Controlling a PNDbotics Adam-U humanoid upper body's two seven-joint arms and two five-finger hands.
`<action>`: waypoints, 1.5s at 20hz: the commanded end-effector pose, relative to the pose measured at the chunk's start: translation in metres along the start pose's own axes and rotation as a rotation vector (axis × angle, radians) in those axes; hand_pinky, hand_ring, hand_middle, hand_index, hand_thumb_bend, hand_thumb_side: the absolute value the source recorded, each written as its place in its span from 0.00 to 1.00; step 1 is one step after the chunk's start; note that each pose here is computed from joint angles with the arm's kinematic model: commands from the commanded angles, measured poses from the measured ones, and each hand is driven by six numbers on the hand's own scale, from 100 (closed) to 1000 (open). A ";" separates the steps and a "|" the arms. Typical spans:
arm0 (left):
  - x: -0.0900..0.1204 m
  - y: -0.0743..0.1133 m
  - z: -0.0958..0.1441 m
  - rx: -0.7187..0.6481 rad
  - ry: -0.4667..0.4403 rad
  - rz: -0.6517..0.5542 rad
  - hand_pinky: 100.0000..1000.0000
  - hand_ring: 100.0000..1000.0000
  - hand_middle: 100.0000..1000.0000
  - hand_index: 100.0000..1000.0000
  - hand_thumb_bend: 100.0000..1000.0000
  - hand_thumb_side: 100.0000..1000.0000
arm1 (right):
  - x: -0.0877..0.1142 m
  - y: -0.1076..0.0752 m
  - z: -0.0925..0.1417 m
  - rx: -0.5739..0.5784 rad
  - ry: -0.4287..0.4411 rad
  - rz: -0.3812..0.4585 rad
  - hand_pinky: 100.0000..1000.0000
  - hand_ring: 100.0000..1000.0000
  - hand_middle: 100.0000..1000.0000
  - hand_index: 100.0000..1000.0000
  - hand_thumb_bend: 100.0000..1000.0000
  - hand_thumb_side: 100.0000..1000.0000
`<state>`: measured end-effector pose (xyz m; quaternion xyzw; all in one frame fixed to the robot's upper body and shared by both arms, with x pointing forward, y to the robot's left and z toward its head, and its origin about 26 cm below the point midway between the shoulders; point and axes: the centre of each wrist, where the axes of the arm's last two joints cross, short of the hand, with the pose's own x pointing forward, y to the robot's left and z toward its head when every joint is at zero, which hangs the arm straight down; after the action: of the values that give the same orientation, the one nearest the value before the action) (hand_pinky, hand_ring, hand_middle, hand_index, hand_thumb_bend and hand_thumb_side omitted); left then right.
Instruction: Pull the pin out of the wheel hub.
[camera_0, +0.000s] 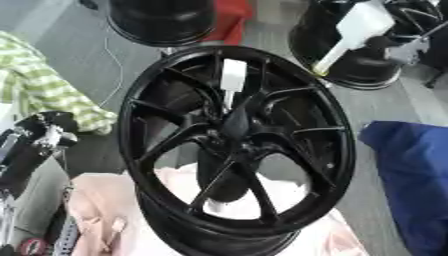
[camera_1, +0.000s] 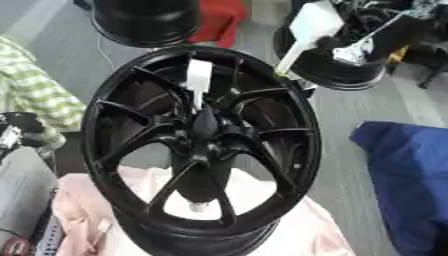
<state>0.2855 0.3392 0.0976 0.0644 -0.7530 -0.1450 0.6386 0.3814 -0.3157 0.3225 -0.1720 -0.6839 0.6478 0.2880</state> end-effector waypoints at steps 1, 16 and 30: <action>0.009 0.008 0.001 0.023 -0.023 -0.033 0.61 0.71 0.59 0.70 0.03 0.49 | -0.007 -0.023 0.042 -0.103 0.114 0.027 0.43 0.36 0.25 0.39 0.00 0.09; 0.008 0.015 0.006 0.091 -0.013 -0.032 0.61 0.71 0.59 0.70 0.03 0.49 | -0.077 0.094 0.153 -0.377 0.702 -0.217 0.69 0.75 0.85 0.94 0.26 0.37; 0.001 0.008 0.005 0.073 -0.010 -0.001 0.61 0.71 0.59 0.70 0.03 0.49 | -0.019 0.186 0.205 -0.806 0.970 -0.326 0.54 0.65 0.79 0.86 0.46 0.53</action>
<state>0.2801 0.3483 0.0950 0.0878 -0.7542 -0.1130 0.6408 0.2478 -0.4714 0.1230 -0.4216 -0.6666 0.1551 0.5948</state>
